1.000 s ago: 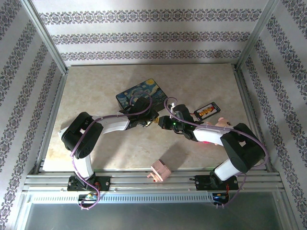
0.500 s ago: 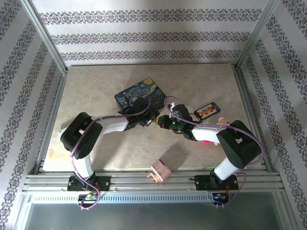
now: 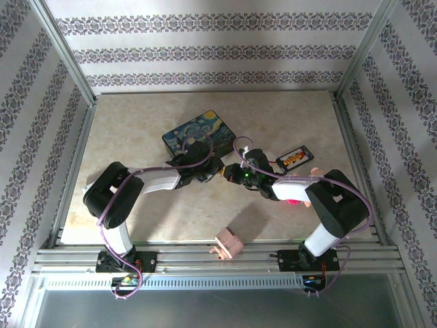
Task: Unlock a padlock with a key
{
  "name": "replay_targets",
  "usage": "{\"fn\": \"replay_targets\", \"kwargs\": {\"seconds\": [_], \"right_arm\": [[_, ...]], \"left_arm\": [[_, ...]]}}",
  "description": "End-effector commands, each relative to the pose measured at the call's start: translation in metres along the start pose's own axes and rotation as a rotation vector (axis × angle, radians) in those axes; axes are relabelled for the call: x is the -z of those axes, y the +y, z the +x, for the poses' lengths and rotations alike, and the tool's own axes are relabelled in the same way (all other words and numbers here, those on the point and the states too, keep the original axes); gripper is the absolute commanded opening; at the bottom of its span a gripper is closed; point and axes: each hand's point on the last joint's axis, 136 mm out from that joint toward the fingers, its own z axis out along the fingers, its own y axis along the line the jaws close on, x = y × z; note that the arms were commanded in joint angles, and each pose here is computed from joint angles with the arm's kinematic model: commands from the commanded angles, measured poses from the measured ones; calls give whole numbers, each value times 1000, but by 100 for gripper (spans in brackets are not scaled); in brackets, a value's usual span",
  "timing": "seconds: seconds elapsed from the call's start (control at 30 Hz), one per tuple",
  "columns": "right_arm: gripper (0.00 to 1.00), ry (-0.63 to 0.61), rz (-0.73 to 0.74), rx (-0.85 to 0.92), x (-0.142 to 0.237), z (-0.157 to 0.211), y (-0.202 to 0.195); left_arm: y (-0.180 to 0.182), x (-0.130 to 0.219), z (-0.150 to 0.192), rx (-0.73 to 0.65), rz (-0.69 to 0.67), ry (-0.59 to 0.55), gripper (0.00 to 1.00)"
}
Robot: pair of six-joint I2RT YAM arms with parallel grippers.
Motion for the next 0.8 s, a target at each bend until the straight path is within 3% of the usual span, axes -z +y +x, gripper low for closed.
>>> {"fn": "replay_targets", "kwargs": {"seconds": [0.0,0.17,0.43,0.57,0.77], "right_arm": [[0,-31,-56,22,-3,-11,16],[0,-31,-63,25,-4,-12,19],[10,-50,-42,56,1,-13,19],[20,-66,1,108,7,-14,18],[20,-85,99,237,15,-10,17]], "left_arm": [[-20,12,9,-42,55,21,25],[-21,13,9,-45,56,20,13],[-19,13,8,-36,44,15,6],[-19,13,9,-32,44,17,4],[-21,15,10,-28,44,29,2]]}}
